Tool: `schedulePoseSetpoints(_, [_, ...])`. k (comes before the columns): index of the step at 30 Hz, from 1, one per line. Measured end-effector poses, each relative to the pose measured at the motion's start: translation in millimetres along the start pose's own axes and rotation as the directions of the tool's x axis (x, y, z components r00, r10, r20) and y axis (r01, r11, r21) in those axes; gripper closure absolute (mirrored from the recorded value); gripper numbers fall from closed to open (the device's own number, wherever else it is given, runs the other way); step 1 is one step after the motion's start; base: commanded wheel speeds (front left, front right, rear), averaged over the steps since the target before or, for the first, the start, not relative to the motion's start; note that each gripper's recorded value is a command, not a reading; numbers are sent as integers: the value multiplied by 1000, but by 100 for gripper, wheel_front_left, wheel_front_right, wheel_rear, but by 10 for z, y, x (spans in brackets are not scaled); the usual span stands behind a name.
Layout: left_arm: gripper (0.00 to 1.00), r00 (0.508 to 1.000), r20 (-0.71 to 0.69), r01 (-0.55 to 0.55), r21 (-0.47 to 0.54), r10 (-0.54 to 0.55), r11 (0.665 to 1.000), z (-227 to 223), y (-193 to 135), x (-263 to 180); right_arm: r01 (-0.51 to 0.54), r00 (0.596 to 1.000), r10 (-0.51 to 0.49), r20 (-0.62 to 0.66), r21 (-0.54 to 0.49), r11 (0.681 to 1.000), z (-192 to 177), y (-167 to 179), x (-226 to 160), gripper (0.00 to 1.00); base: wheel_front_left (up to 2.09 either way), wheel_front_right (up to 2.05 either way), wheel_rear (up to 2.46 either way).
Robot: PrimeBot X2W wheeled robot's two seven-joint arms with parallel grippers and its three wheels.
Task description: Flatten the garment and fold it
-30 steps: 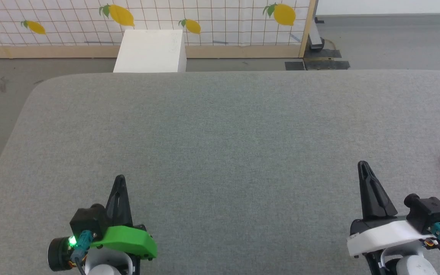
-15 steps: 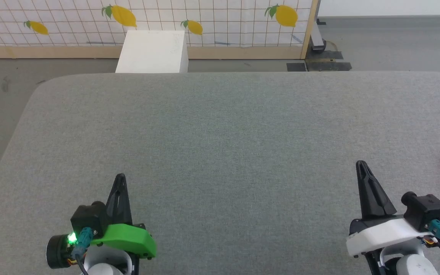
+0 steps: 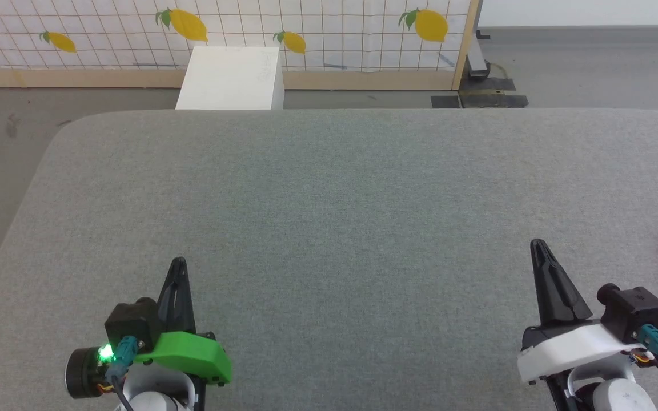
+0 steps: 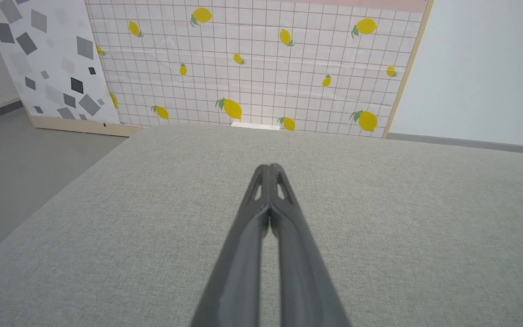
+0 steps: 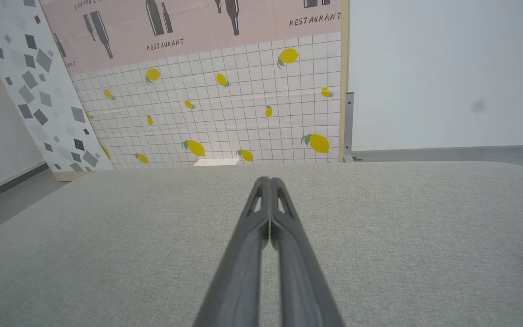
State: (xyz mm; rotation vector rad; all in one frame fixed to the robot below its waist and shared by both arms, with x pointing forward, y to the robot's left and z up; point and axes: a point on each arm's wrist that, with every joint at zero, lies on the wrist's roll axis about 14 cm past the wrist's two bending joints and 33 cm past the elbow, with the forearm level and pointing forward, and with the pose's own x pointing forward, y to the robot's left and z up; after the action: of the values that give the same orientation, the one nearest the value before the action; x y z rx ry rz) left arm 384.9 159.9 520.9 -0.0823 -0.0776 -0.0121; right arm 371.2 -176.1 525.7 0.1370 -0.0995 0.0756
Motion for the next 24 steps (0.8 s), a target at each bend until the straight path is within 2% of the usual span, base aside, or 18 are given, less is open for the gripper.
schedulePoseSetpoints(24, [100, 1000, -14, 1, 35, -1, 999, 48, 42, -6, -22, 999, 21, -24, -47, 999, 15, 54, 23, 100, 0, 0, 0])
